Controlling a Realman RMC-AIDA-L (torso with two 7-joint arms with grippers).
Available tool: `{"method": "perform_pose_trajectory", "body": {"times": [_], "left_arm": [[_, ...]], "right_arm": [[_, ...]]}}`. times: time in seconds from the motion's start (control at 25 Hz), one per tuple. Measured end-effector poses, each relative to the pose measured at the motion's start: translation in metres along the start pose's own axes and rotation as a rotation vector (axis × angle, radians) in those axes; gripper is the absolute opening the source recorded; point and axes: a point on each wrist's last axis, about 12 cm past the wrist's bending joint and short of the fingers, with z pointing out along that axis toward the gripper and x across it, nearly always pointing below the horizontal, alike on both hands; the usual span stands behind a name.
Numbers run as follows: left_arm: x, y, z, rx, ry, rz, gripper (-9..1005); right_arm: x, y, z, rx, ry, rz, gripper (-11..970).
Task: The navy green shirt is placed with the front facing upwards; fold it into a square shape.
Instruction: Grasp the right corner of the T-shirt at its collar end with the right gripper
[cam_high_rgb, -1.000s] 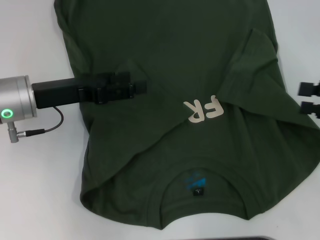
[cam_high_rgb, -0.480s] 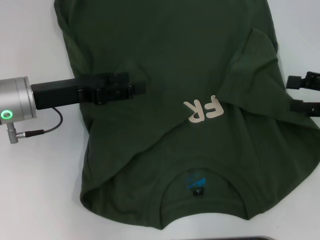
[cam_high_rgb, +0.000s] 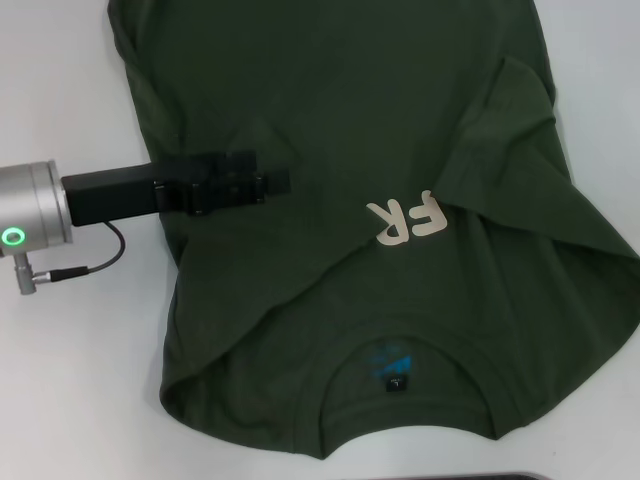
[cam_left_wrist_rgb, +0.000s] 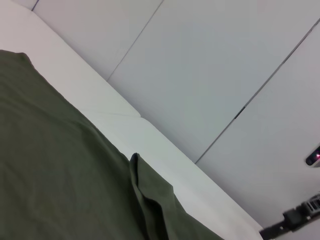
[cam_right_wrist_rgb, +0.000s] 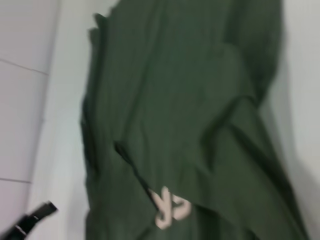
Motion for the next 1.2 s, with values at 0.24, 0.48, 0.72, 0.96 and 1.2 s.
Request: {"method": "perform_pose_trajectory", "body": {"times": [0.24, 0.48, 0.72, 0.96, 1.2], "left_arm": [[0.002, -0.001, 0.002, 0.002, -0.004, -0.006, 884], [0.001, -0.001, 0.002, 0.003, -0.007, -0.005, 884], [-0.001, -0.001, 0.003, 0.006, -0.008, -0.002, 884], [-0.001, -0.001, 0.004, 0.007, -0.009, -0.002, 884], [0.0, 0.001, 0.004, -0.01, -0.012, -0.007, 885]], "right_arm": [[0.006, -0.004, -0.002, 0.048, 0.078, 0.021, 920], [0.019, -0.012, -0.003, 0.066, 0.096, 0.052, 917], [0.027, -0.017, -0.003, 0.068, 0.097, 0.064, 914], [0.027, -0.019, 0.0, 0.086, 0.092, 0.059, 911], [0.022, -0.02, 0.004, 0.123, 0.097, 0.043, 908]]}}
